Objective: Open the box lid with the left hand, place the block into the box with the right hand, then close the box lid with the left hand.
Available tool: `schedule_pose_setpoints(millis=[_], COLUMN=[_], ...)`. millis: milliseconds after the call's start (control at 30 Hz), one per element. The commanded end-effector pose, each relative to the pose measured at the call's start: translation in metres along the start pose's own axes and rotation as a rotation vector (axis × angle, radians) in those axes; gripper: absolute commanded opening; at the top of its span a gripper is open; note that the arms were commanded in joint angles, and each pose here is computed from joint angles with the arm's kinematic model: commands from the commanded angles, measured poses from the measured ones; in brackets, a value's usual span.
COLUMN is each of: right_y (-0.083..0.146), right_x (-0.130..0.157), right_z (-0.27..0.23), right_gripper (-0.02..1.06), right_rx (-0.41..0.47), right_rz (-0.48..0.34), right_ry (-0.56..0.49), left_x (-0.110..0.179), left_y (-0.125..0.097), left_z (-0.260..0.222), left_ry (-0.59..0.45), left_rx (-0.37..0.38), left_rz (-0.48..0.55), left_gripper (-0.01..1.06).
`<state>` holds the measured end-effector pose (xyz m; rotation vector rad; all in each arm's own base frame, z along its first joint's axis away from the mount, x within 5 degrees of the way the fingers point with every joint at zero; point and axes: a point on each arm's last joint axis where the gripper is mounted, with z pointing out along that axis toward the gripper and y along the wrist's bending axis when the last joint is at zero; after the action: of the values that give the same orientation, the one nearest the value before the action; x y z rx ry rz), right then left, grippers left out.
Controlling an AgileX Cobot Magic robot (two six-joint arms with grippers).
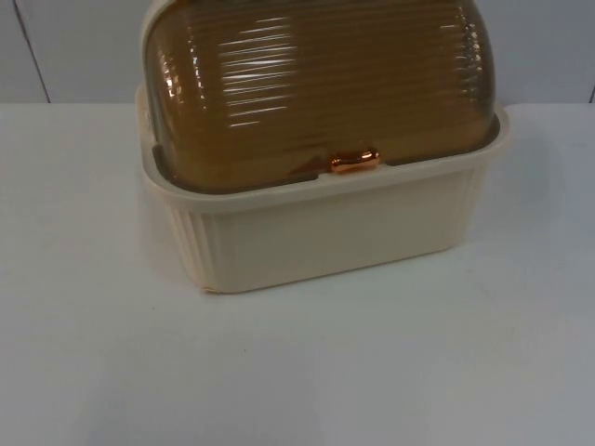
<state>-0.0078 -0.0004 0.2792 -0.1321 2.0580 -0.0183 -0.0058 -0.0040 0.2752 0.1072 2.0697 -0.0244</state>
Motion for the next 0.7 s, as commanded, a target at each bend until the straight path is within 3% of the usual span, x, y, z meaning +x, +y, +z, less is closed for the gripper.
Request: schedule_pose_setpoints(millis=[0, 667], right_y=[-0.0001, -0.0001], right_x=[-0.001, -0.0012], right_z=[-0.0003, -0.0003], right_gripper=[1.05, 1.05], right_rx=[-0.003, -0.003], right_rz=[0.002, 0.006], right_ry=[-0.016, -0.018], left_x=[0.0001, 0.0001], left_y=[0.0006, 0.0006], left_z=[0.0008, 0.0008], left_ry=[-0.008, -0.008], left_rx=[-0.004, -0.004], left_rz=[-0.001, -0.003], left_gripper=[1.01, 1.01])
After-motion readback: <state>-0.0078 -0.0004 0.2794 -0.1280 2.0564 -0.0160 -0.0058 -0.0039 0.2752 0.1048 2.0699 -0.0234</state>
